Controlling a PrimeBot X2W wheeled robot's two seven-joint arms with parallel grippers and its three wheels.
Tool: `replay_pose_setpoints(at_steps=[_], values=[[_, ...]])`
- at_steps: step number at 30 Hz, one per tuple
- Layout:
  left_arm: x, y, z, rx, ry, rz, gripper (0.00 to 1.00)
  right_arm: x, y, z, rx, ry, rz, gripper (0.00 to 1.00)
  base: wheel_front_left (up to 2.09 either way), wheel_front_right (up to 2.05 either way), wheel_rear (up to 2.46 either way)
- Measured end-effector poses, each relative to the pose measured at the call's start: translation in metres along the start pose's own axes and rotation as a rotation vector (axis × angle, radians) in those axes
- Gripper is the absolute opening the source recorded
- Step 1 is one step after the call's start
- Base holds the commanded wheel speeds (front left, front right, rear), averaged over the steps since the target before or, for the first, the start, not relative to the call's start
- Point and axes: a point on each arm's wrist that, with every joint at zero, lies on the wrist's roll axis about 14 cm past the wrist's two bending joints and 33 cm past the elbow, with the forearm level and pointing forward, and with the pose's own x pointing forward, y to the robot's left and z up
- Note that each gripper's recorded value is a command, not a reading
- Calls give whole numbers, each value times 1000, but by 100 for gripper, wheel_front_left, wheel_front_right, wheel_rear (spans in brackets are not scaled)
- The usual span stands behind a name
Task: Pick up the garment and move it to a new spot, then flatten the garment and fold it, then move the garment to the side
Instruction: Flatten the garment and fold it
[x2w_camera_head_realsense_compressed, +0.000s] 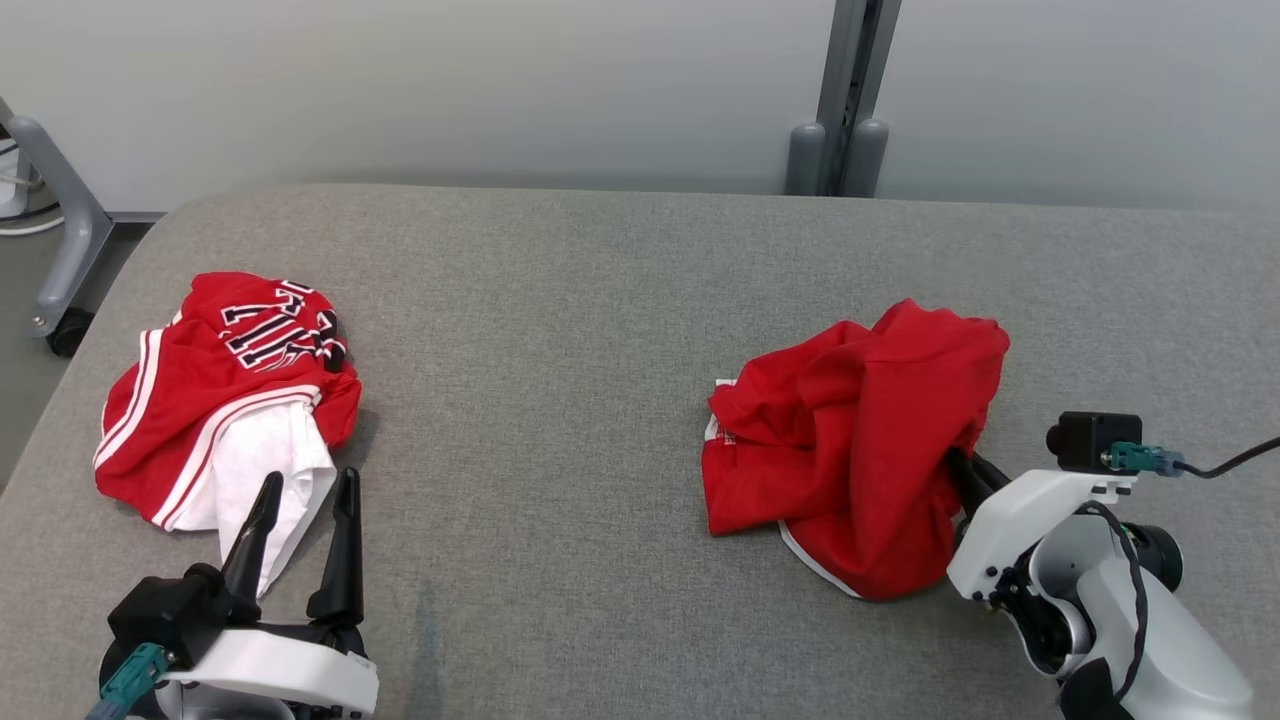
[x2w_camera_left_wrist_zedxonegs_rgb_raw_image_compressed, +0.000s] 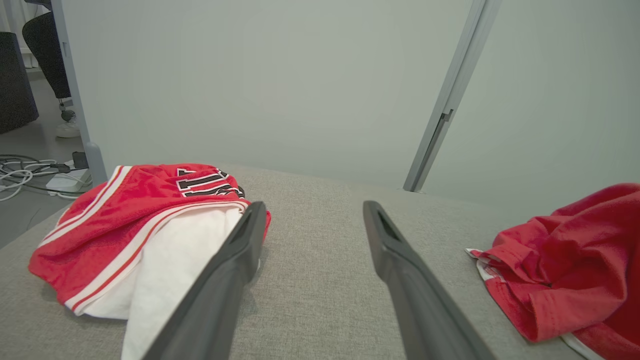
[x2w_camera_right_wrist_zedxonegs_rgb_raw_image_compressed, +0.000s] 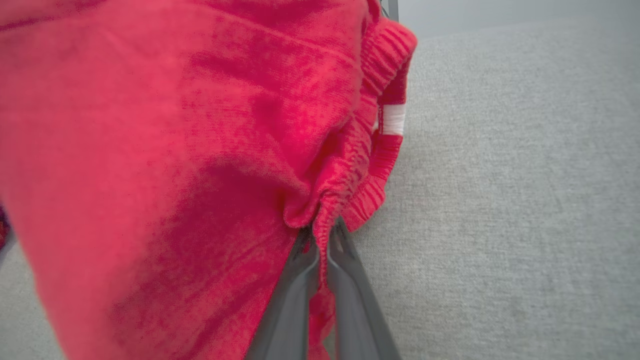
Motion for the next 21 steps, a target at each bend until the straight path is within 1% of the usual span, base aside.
replay_pose_setpoints(at_steps=[4,7,10,13,16,17,21], values=[[-2,-4,4,-8,-16,-8,100,-5,12,25,-19,-86,38,0,0,0,0],[-5,-8,4,-13,-17,-16,100,-11,8,41,-36,-129,37,0,0,0,0],[-5,-12,6,-13,-23,-26,100,-18,-6,54,-54,-153,9,0,0,0,0],[-6,-16,4,-15,-20,-38,100,-27,-28,62,-58,-158,-43,0,0,0,0],[-6,-22,2,-17,-14,-51,100,-38,-51,58,-49,-137,-104,0,0,0,0],[-4,-25,1,-18,-12,-59,100,-45,-65,57,-40,-128,-142,0,0,0,0],[-1,-32,-3,-22,-1,-79,100,-56,-86,45,-21,-86,-202,0,0,0,0]])
